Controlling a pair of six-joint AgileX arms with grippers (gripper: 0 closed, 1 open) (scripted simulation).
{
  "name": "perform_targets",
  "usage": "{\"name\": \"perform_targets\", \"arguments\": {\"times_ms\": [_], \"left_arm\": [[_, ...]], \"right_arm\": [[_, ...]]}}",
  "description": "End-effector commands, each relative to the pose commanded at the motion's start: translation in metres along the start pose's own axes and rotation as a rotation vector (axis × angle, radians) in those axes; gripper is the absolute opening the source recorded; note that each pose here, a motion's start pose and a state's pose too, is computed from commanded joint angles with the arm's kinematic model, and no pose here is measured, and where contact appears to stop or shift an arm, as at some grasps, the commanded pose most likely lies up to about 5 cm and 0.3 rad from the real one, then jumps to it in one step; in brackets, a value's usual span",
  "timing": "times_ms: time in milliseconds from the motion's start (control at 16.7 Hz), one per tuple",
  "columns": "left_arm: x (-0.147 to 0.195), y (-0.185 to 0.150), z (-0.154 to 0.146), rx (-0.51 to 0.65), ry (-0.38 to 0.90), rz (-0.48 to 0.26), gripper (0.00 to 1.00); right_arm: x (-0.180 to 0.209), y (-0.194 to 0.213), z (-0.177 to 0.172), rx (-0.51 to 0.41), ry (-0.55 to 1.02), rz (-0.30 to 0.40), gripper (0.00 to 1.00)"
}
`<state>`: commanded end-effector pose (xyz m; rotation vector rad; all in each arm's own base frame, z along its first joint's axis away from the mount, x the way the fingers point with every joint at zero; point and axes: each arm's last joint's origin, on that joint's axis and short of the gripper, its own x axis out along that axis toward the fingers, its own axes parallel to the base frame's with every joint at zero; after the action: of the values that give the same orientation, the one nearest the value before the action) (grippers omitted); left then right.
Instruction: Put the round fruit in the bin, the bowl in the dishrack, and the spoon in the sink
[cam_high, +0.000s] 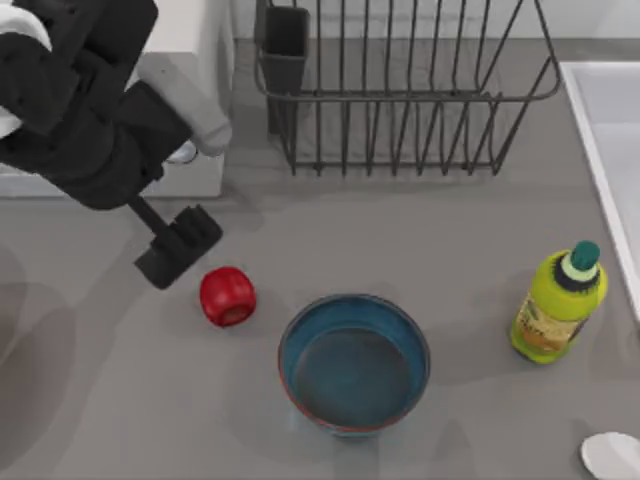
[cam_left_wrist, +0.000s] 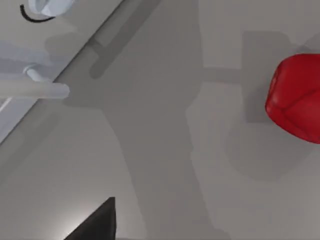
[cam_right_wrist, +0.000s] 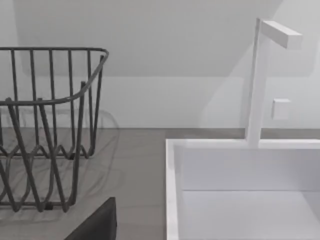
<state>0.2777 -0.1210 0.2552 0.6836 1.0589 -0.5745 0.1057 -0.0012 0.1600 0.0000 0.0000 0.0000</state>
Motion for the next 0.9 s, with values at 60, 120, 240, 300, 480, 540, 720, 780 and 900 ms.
{"name": "perform_targets", "arguments": {"times_ms": [60, 120, 240, 300, 480, 540, 720, 780, 900], "left_arm": [[0.014, -0.002, 0.013, 0.046, 0.062, -0.039, 1.00], [0.028, -0.005, 0.025, 0.090, 0.120, -0.076, 1.00], [0.056, -0.012, 0.044, 0.165, 0.224, -0.143, 1.00], [0.069, -0.016, 0.051, 0.196, 0.268, -0.171, 1.00], [0.094, -0.025, 0.064, 0.259, 0.354, -0.228, 1.00], [0.099, -0.027, 0.067, 0.270, 0.368, -0.237, 1.00], [0.101, -0.028, 0.068, 0.275, 0.375, -0.241, 1.00], [0.101, -0.028, 0.068, 0.275, 0.375, -0.241, 1.00], [0.101, -0.026, 0.067, 0.269, 0.375, -0.240, 1.00]], "right_arm": [[0.000, 0.000, 0.000, 0.000, 0.000, 0.000, 1.00], [0.000, 0.000, 0.000, 0.000, 0.000, 0.000, 1.00], [0.000, 0.000, 0.000, 0.000, 0.000, 0.000, 1.00], [0.000, 0.000, 0.000, 0.000, 0.000, 0.000, 1.00], [0.000, 0.000, 0.000, 0.000, 0.000, 0.000, 1.00], [0.000, 0.000, 0.000, 0.000, 0.000, 0.000, 1.00], [0.000, 0.000, 0.000, 0.000, 0.000, 0.000, 1.00], [0.000, 0.000, 0.000, 0.000, 0.000, 0.000, 1.00], [0.000, 0.000, 0.000, 0.000, 0.000, 0.000, 1.00]]}}
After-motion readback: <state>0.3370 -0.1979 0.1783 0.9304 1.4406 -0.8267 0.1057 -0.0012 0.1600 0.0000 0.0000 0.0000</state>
